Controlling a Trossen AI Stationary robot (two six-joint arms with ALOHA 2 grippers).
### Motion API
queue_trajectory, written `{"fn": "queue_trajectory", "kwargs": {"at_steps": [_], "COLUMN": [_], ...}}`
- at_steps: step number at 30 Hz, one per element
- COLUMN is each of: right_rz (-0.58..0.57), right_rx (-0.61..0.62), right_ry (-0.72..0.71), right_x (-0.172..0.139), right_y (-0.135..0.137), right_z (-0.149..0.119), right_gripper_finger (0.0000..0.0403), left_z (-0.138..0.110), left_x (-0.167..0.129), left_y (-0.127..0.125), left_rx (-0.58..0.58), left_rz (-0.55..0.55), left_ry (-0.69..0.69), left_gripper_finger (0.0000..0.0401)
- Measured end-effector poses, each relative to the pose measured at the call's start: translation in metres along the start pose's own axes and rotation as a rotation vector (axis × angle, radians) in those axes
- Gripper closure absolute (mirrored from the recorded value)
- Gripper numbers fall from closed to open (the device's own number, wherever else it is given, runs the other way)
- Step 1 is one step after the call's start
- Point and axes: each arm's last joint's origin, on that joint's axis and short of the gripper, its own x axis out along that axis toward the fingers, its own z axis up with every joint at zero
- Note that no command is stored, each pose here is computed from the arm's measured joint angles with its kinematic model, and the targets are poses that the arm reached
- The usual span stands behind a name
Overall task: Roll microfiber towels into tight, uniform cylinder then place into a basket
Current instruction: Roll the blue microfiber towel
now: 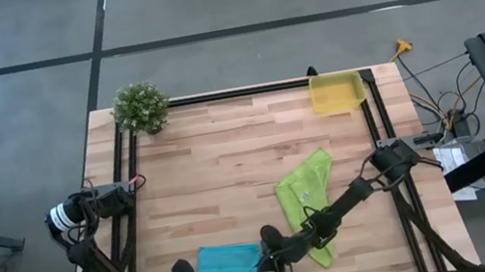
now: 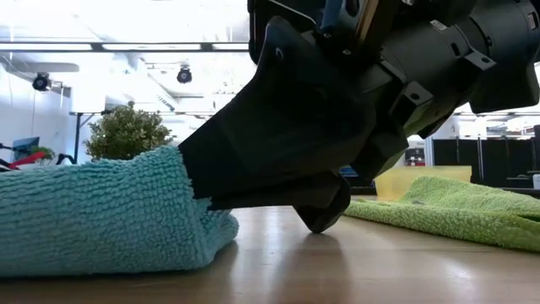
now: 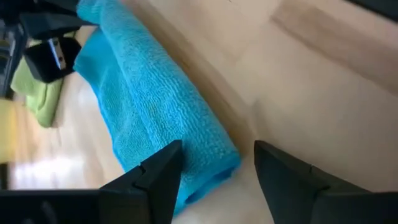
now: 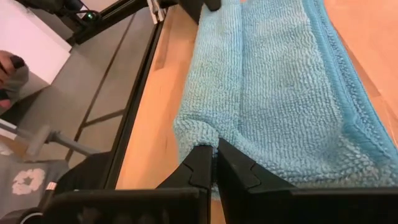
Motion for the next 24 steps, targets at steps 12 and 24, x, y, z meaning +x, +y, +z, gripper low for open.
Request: {"fn": "queue_trajectory", "kwargs": {"at_steps": [12,24], "right_rz": [0.014,0.015], "right_rx": [-0.012,-0.011], "right_ry": [0.016,0.018], "right_x": [0.000,0.000], "right_y": [0.002,0.002], "right_z": [-0.002,-0.002], "right_gripper_finger": [0.0394,0.0394], "left_z": [0.003,0.008], "left_x": [-0.005,0.019], "left_y": [0.004,-0.018], "left_rx": [0.122,0.239], "left_rz": [0.005,0.088], "left_ry": [0.084,0.112], "left_gripper_finger": [0.0214,0.0215]}}
